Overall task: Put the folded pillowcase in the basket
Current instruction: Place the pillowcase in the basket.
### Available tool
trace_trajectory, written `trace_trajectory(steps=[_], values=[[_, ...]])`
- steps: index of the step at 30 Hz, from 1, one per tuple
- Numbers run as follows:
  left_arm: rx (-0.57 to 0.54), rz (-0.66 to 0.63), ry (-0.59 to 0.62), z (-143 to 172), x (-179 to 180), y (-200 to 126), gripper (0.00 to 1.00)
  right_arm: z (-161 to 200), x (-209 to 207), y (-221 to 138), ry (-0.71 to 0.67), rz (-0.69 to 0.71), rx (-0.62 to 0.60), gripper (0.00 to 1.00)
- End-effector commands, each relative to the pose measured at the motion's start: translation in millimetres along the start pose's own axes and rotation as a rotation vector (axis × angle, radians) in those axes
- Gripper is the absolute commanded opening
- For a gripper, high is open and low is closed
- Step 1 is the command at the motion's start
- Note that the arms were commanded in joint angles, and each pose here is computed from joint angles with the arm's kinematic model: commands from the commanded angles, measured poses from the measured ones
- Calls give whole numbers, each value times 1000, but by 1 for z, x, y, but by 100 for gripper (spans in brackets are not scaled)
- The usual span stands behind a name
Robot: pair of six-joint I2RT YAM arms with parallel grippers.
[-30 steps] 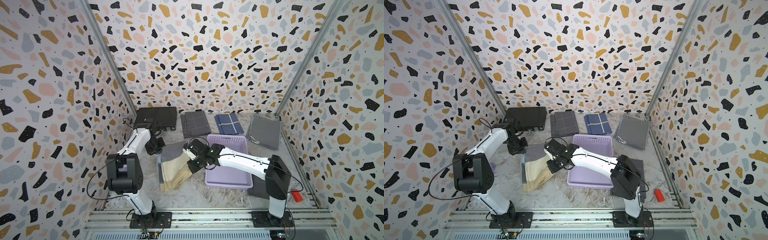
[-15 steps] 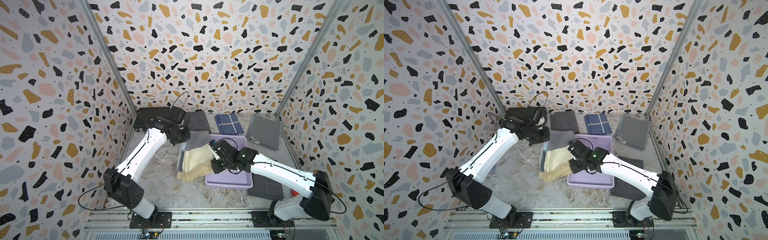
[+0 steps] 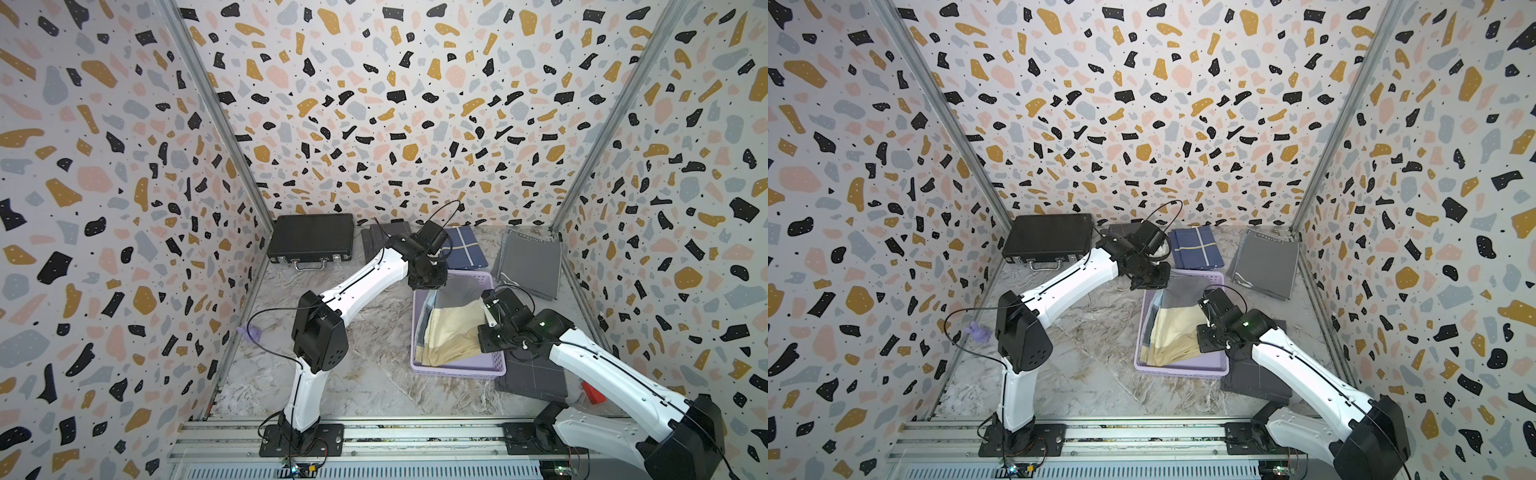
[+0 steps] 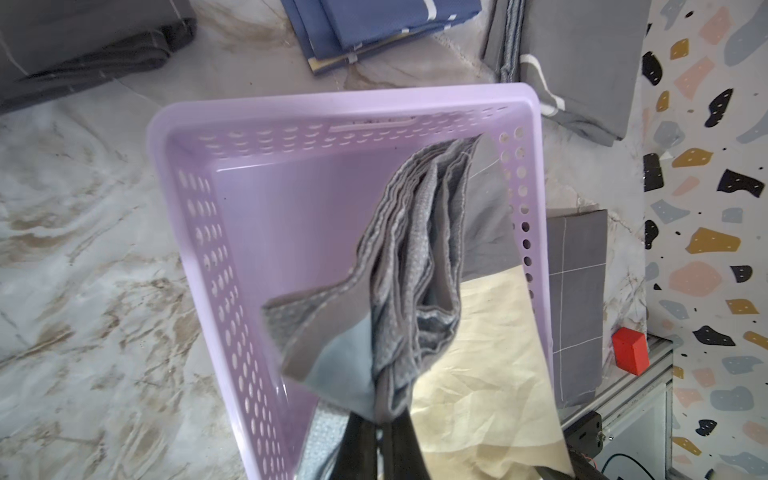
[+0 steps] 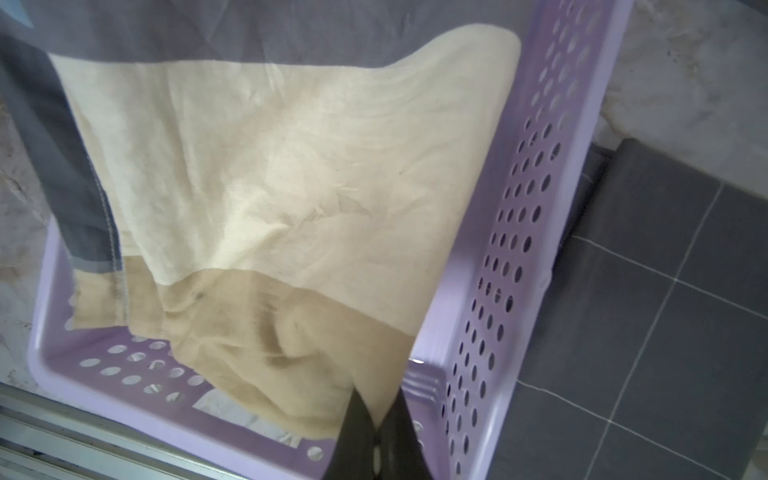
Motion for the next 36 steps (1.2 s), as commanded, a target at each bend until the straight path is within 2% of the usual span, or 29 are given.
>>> trace_trajectory(steps=[1, 10, 16, 17, 18, 19, 22, 25, 28, 31, 33, 36], values=[[-61, 59, 0, -12, -15, -14, 0, 5, -11, -2, 6, -6, 20, 0], [-29, -31, -11, -18, 2, 28, 0, 5, -3, 24, 11, -81, 54, 0], [-5, -62, -38, -23, 16, 49, 1, 10, -7, 36, 10, -48, 86, 0], [-1, -67, -41, -23, 19, 49, 18, 10, -7, 37, 14, -39, 98, 10], [-3, -69, -44, -24, 22, 47, 32, 11, -8, 37, 21, -29, 104, 32], [-11, -68, -32, -24, 22, 43, 42, 12, -9, 37, 25, -25, 100, 40], [-50, -48, 6, -25, 17, 20, 54, 9, -11, 27, 33, -10, 53, 56], [-55, 48, 39, -22, 2, -11, 57, 2, -12, 12, 31, -1, 11, 56], [-80, 71, 51, -17, 0, -36, 57, -4, -13, 2, 21, 16, -7, 56], [-109, -27, 52, -3, 24, -48, 57, -5, -18, -3, 4, 61, -17, 57], [-72, -116, 57, 15, 49, -38, 57, -5, -19, -4, 2, 73, -19, 58], [-9, -185, 63, 37, 74, -25, 57, -4, -19, -3, 3, 68, -15, 58]])
Point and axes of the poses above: each gripper's point midway between its finger pads, its own y axis out along the fingers, its own x axis along the line the jaws close on, z = x × y, the point moved 7 cm from there along -y, back along the fingers, and after that the axes turned 13 degrees about -y, right-handed, at the moved point
